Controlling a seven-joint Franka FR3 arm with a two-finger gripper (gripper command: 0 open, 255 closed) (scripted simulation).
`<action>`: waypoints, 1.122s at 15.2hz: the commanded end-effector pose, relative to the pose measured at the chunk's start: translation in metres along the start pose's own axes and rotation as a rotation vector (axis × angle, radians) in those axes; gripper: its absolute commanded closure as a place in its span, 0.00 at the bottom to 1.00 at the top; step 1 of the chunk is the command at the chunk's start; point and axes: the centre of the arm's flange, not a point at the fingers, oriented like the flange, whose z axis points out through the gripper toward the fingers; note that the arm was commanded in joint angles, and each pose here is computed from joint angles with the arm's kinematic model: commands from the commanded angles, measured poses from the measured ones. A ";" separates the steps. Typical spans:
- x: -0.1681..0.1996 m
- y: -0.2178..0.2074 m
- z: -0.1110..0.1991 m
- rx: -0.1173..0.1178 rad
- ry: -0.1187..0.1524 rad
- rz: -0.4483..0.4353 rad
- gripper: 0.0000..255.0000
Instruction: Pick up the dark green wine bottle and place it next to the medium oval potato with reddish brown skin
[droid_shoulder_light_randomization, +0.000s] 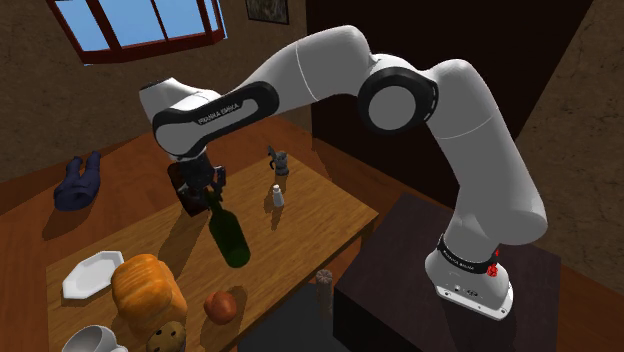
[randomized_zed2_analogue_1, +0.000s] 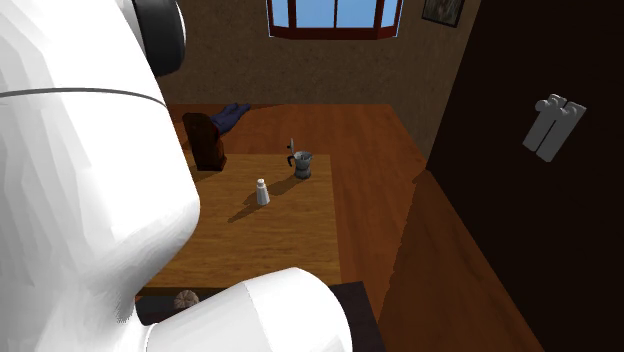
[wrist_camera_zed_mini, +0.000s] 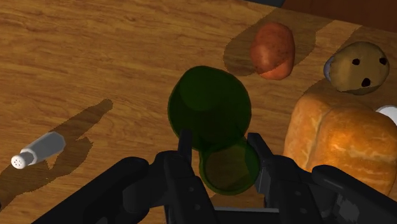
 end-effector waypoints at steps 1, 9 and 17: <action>0.001 0.000 0.010 0.001 0.001 0.000 1.00; 0.005 0.000 0.052 0.001 0.001 0.000 1.00; 0.006 0.000 0.063 0.001 0.001 0.000 1.00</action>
